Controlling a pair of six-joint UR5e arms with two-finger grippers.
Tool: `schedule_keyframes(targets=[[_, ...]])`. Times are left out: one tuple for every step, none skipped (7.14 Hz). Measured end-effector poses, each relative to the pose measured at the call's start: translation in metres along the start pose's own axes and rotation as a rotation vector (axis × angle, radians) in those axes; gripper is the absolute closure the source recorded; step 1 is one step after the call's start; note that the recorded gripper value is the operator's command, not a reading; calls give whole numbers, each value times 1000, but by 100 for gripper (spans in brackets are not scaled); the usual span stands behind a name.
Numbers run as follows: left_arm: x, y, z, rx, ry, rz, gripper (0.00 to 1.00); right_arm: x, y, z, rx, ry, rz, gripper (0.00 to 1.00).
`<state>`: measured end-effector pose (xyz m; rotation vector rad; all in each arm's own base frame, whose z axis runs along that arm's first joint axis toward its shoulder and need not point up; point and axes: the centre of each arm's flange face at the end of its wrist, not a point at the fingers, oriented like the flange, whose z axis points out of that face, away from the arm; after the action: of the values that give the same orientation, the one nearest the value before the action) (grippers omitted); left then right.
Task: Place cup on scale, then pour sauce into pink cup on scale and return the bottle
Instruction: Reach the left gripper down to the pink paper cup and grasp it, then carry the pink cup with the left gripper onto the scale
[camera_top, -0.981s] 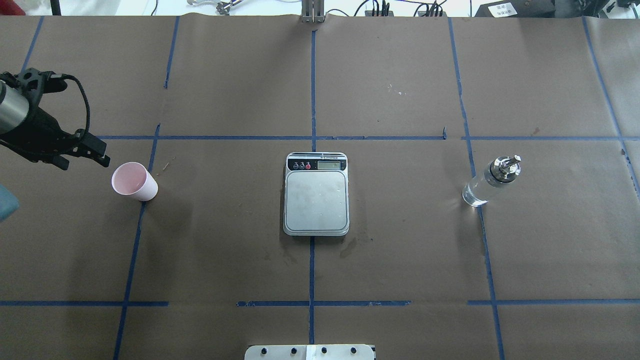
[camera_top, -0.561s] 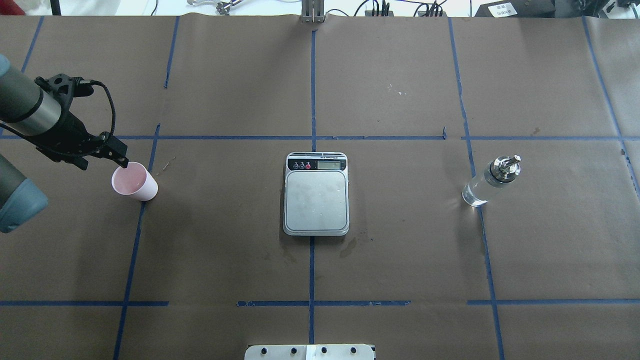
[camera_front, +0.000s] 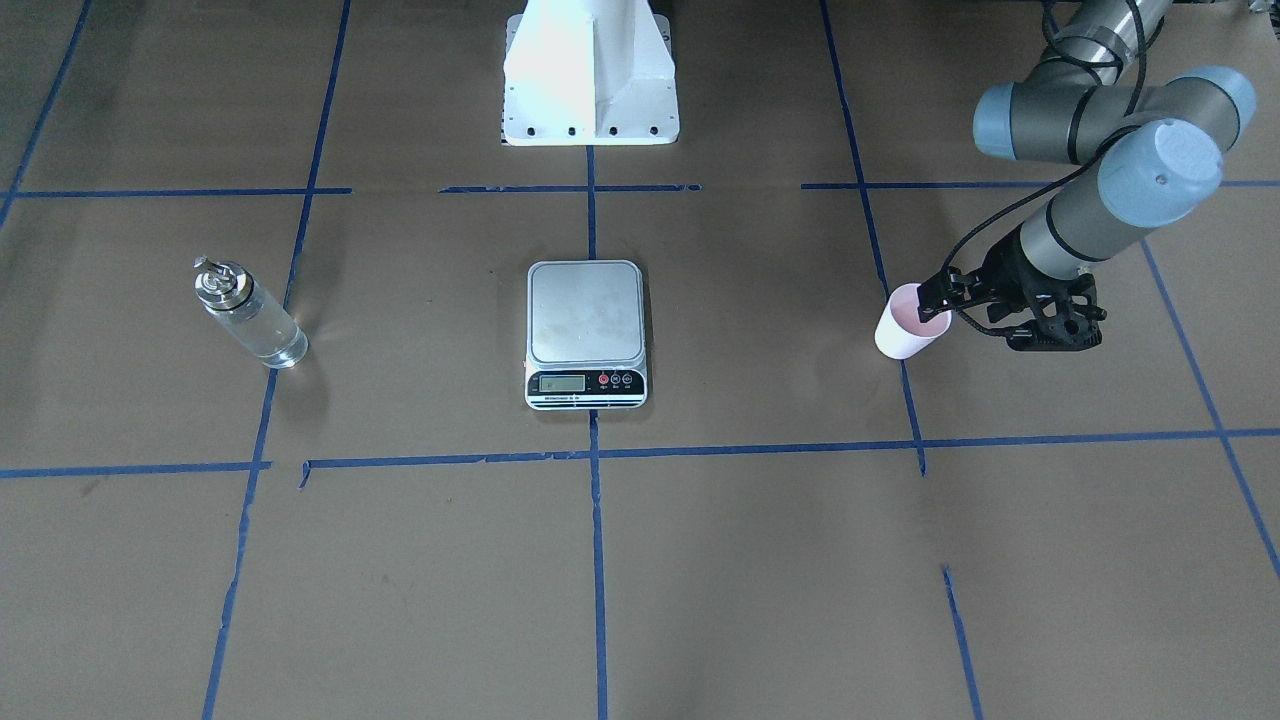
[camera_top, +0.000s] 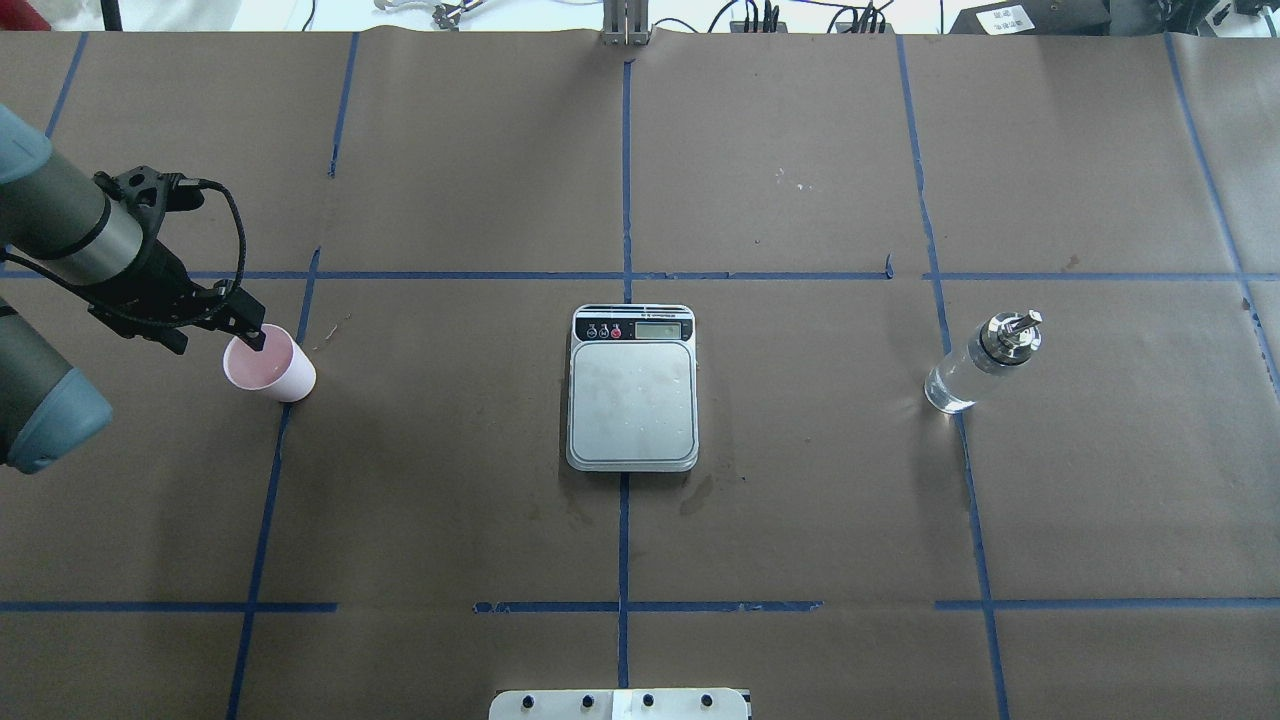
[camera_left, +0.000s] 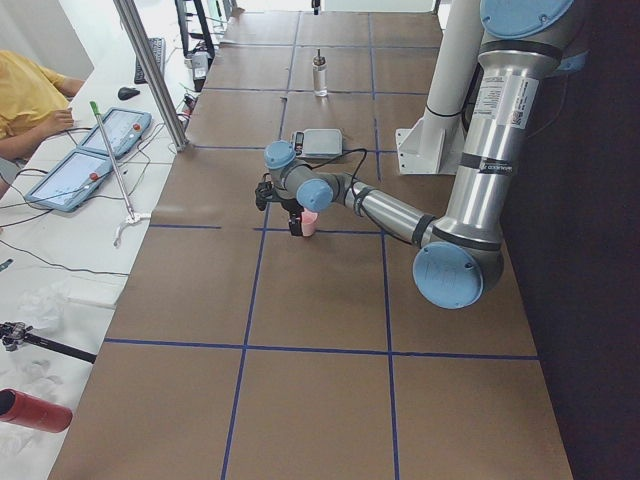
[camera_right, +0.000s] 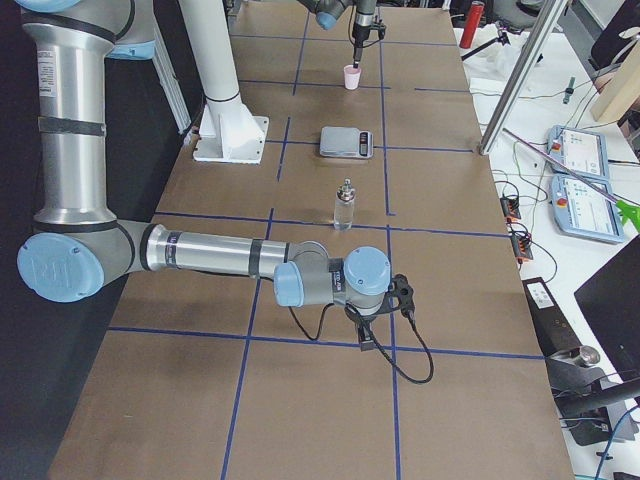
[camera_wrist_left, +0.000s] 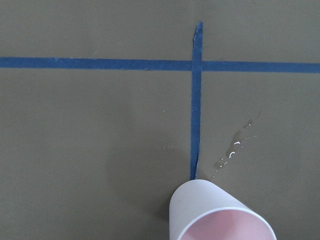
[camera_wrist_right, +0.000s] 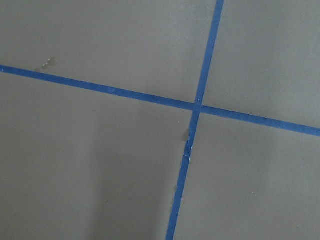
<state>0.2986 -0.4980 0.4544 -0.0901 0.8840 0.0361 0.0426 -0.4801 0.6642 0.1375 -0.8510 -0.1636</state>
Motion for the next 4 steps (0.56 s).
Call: schedule_keyframes(targets=[[1,2,4,-7,-2,2,37,0,0,0,0,0,0,0],[3,4,8,-14,-4,5,58,0,0,0,0,0,1,0],[4,5,11,-20,-5,8,91,0,0,0,-1,0,2,0],[6,7,14,-25,-6,11,100,0,0,0,-1,0,2,0]])
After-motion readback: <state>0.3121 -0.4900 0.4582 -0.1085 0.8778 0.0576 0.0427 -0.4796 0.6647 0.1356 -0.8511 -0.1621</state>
